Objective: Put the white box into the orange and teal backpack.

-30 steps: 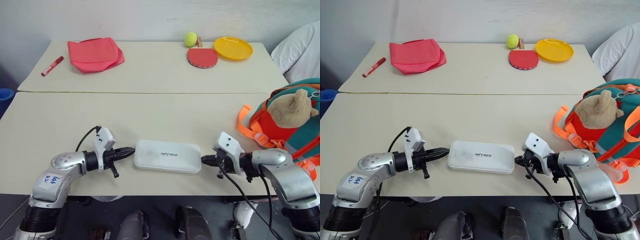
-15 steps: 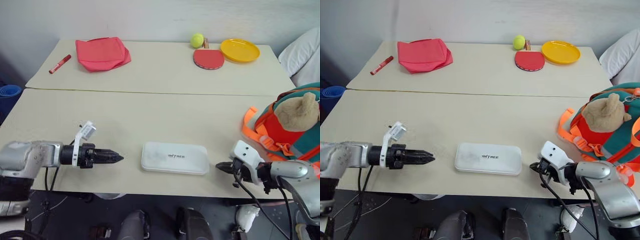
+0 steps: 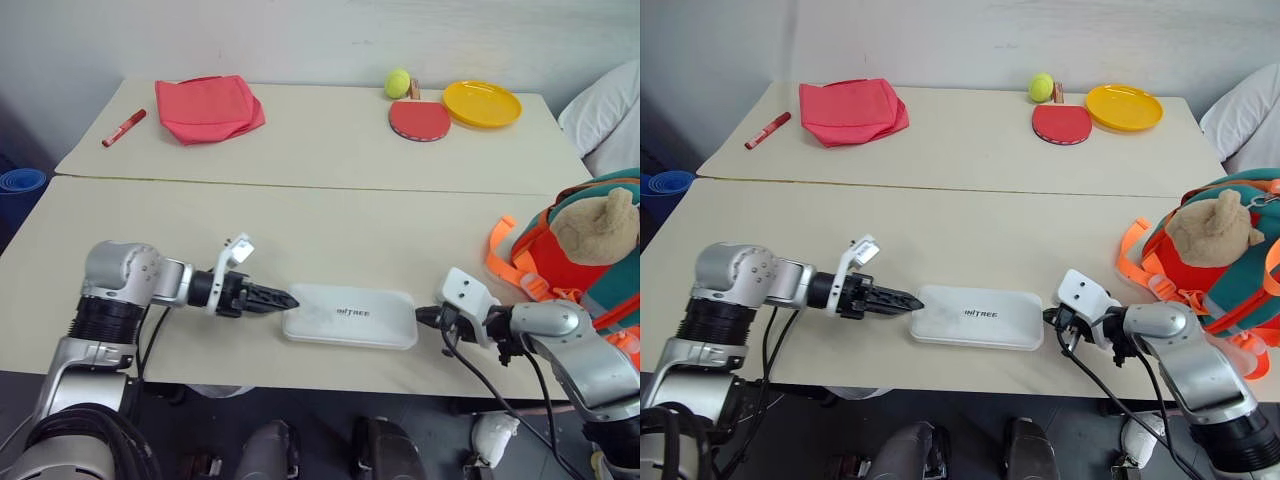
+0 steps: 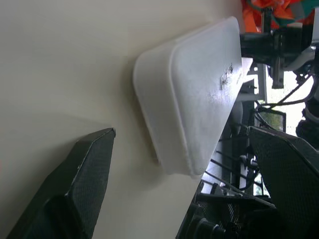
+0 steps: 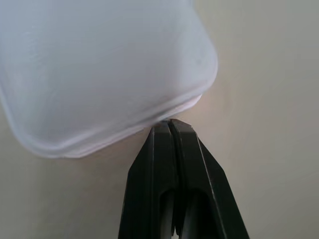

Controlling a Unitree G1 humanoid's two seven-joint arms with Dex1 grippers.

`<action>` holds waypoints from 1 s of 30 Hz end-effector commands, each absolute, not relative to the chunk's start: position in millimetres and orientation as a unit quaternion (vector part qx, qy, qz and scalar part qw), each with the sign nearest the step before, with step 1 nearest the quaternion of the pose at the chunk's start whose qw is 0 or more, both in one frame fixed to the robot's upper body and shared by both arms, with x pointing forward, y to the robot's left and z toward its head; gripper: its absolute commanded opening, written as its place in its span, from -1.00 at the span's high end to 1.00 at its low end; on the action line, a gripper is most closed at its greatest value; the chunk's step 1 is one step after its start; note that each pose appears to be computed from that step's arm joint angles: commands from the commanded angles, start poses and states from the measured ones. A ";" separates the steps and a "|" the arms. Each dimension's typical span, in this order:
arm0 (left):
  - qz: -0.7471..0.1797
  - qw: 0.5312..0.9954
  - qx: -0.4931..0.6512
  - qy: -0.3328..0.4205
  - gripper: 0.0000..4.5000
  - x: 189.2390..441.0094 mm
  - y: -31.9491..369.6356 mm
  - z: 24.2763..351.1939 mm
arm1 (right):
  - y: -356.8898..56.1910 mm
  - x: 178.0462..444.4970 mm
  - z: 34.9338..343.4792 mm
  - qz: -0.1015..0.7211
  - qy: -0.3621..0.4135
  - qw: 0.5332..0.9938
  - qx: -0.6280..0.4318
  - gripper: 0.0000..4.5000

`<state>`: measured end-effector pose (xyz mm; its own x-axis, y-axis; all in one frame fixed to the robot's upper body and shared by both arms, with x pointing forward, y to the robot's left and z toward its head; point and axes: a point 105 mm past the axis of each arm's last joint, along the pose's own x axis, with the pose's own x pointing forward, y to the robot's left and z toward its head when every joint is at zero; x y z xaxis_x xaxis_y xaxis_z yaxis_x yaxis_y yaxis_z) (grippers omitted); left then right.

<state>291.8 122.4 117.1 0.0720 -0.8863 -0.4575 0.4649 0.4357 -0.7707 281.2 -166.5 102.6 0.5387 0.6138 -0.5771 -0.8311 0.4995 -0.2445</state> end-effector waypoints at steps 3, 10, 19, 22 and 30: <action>-0.478 0.663 -0.246 0.522 -0.99 282.1 98.8 92.3 | -149.3 279.1 99.0 0.449 0.207 0.834 -0.246 1.00; -0.494 0.643 -0.293 0.507 -0.81 284.2 91.1 104.2 | -142.8 275.2 99.2 0.454 0.199 0.836 -0.234 1.00; -0.518 0.617 -0.325 0.495 0.33 272.5 100.3 119.7 | -167.4 248.8 89.5 0.425 0.244 0.851 -0.190 1.00; -0.531 0.627 -0.322 0.470 0.43 272.3 105.2 131.5 | -175.8 235.4 101.4 0.402 0.211 0.877 -0.158 0.74; -0.642 0.717 -0.146 0.231 0.43 277.1 105.3 156.6 | -240.8 182.9 107.4 0.225 0.185 0.948 -0.129 -0.45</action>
